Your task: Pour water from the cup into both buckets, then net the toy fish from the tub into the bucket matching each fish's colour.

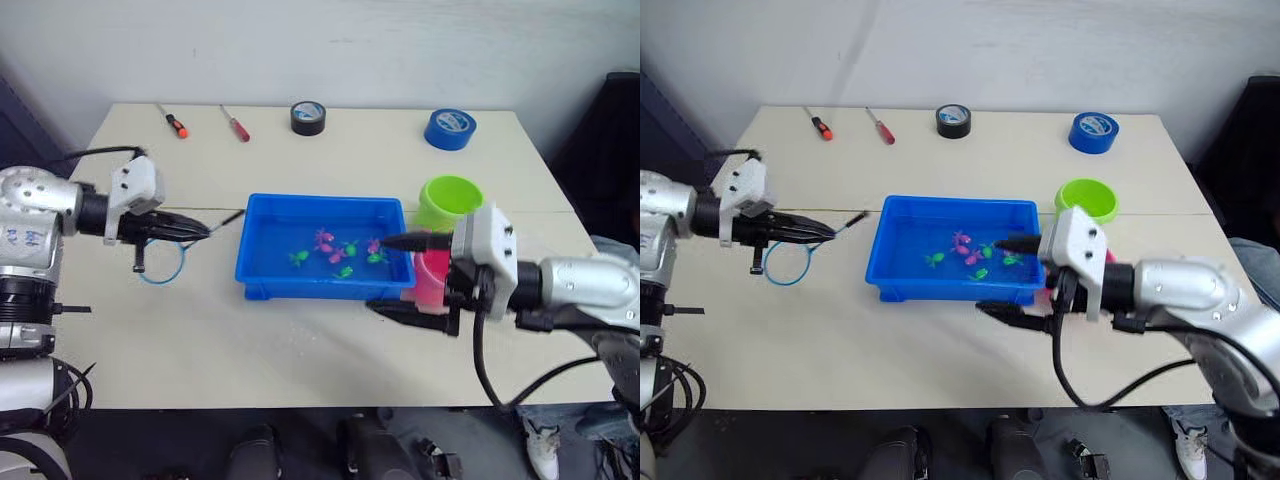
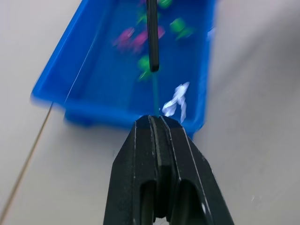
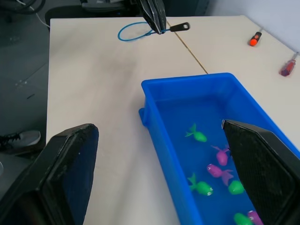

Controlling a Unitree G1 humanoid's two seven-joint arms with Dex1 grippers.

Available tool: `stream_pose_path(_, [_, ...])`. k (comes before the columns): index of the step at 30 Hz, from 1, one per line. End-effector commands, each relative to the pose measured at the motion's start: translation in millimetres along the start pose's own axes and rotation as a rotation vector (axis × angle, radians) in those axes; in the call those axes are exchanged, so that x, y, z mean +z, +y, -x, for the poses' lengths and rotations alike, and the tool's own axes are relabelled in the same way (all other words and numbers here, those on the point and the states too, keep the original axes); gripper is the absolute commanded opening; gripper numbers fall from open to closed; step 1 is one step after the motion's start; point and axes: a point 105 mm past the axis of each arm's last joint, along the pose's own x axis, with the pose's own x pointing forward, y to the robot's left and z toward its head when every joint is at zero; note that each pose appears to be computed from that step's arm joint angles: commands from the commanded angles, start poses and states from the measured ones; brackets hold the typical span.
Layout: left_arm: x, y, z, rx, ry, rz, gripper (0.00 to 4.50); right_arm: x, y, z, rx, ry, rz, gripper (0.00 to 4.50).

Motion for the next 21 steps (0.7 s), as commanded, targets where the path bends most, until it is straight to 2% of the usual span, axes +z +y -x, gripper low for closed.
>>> stream_pose_path(1, [27,-12,-26,-0.114,-0.042,-0.065,0.02,12,0,-5,0.083,-0.011,0.012,4.50])
stream_pose_path(6, [45,-31,-59,-0.248,-0.079,-0.118,0.02,21,-7,-21,0.126,0.000,0.020,4.50])
stream_pose_path(14, [52,-25,-82,-0.217,-0.076,-0.182,0.02,7,-18,-42,0.111,0.072,0.042,4.50])
stream_pose_path(18, [51,-26,-87,-0.235,-0.068,-0.196,0.00,3,-19,-48,0.119,0.109,0.077,3.30])
stream_pose_path(21, [50,-24,-92,-0.225,-0.053,-0.216,0.00,0,-18,-52,0.129,0.132,0.099,3.30])
